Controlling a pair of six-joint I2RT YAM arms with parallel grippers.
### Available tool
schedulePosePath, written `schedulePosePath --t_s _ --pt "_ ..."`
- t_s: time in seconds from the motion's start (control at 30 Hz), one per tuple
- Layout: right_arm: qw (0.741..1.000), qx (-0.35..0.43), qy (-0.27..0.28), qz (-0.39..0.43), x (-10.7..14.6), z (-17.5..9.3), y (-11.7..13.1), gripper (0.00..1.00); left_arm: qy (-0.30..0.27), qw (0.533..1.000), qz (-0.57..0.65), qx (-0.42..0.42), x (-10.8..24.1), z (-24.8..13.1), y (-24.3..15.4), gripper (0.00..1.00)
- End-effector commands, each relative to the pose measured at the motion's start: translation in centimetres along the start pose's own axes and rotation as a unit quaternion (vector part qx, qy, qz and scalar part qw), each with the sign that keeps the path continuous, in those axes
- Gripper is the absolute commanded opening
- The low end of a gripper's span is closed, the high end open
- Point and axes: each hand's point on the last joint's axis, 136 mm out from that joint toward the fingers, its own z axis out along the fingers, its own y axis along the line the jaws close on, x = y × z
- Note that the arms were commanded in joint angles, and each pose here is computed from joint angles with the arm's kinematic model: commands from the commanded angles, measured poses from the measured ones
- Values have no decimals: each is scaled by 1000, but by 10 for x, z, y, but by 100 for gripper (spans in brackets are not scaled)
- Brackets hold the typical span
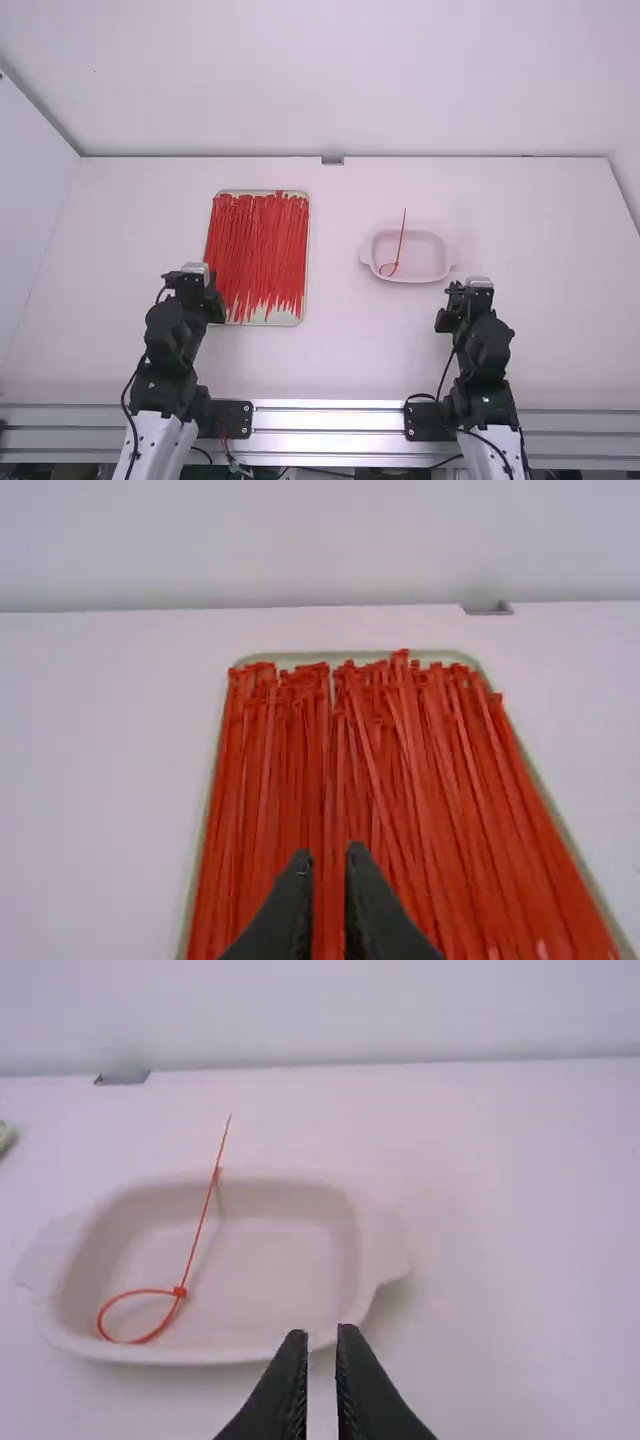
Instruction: Fasten the cable tie
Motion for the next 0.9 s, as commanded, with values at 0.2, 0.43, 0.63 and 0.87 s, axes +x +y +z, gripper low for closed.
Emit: schedulePosePath --t_s 0.2,0.43,0.63,0.87 --pt "999 1 -52 1 -20 -7 0 0 -7 1000 0 -9 30 1 3 0" --pt "996 1 -88 0 -35 -14 0 0 -49 999 1 -9 12 -5 3 0" --pt "995 1 -100 0 -40 -16 0 0 -80 997 1 -9 -1 -10 3 0" --pt "995 1 -100 0 -40 -16 0 0 -101 995 1 -9 -10 -15 3 0"
